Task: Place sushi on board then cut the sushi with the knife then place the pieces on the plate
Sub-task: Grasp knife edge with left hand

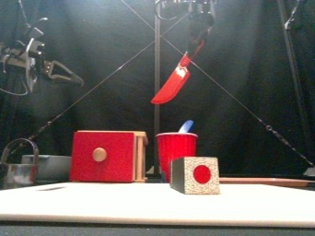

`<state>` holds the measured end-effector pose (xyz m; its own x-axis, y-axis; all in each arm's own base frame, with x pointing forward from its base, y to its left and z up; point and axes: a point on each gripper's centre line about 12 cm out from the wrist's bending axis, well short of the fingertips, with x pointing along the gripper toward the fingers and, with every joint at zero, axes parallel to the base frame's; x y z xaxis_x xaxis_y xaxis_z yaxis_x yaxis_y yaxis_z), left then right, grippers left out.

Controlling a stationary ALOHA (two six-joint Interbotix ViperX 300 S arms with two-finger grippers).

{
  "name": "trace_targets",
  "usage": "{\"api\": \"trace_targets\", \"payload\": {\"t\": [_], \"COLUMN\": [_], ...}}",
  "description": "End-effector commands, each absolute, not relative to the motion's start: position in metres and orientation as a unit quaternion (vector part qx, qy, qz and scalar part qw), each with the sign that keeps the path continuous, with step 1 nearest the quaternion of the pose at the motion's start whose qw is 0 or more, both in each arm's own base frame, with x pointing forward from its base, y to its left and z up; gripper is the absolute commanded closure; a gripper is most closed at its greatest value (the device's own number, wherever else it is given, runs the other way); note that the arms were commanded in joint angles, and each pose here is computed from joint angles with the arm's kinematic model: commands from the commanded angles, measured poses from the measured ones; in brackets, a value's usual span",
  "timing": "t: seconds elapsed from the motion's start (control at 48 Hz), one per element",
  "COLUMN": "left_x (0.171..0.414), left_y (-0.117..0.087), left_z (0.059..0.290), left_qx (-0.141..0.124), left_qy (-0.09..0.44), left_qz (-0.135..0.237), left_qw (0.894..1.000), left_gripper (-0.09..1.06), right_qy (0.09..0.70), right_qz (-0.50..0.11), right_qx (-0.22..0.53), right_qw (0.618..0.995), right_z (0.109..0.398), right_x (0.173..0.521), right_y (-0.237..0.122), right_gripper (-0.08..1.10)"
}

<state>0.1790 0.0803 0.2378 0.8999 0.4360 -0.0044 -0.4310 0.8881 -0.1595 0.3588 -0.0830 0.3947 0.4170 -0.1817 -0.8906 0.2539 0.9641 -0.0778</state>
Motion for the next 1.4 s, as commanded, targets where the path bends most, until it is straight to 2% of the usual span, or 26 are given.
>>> {"api": "trace_targets", "payload": {"t": [0.021, 0.125, 0.396, 0.667, 0.812, 0.979, 1.146, 1.271, 1.396], "left_x": [0.184, 0.186, 0.194, 0.199, 0.207, 0.223, 0.24, 0.252, 0.261], "left_y": [0.082, 0.08, 0.069, 0.059, 0.047, 0.028, 0.006, -0.007, -0.013], "left_z": [0.254, 0.259, 0.269, 0.266, 0.262, 0.255, 0.246, 0.235, 0.231], "left_qx": [-0.071, -0.059, -0.031, -0.038, -0.051, -0.07, -0.081, -0.08, -0.079], "left_qy": [-0.037, -0.041, -0.046, -0.041, -0.027, -0.002, 0.032, 0.062, 0.073], "left_qz": [0.221, 0.212, 0.176, 0.149, 0.121, 0.076, 0.034, 0.012, 0.003], "left_qw": [0.972, 0.975, 0.983, 0.987, 0.991, 0.995, 0.996, 0.995, 0.994], "left_gripper": [0.95, 0.95, 0.94, 0.94, 0.94, 0.9, 0.76, 0.52, 0.24], "right_qy": [0.464, 0.425, 0.295, 0.151, 0.133, 0.156, 0.163, 0.163, 0.163], "right_qz": [-0.108, -0.087, -0.075, -0.047, -0.033, -0.018, -0.008, -0.008, -0.009], "right_qx": [0.051, 0.072, 0.073, 0.038, 0.034, 0.017, -0.001, -0.002, 0.0], "right_qw": [0.878, 0.898, 0.95, 0.987, 0.99, 0.988, 0.987, 0.987, 0.987], "right_z": [0.407, 0.397, 0.339, 0.294, 0.279, 0.261, 0.252, 0.252, 0.252], "right_x": [0.341, 0.333, 0.306, 0.281, 0.278, 0.283, 0.289, 0.291, 0.291], "right_y": [-0.071, -0.062, -0.049, -0.024, -0.016, -0.009, -0.006, -0.006, -0.007], "right_gripper": [0.65, 0.65, 0.65, 0.65, 0.65, 0.65, 0.65, 0.65, 0.65]}}
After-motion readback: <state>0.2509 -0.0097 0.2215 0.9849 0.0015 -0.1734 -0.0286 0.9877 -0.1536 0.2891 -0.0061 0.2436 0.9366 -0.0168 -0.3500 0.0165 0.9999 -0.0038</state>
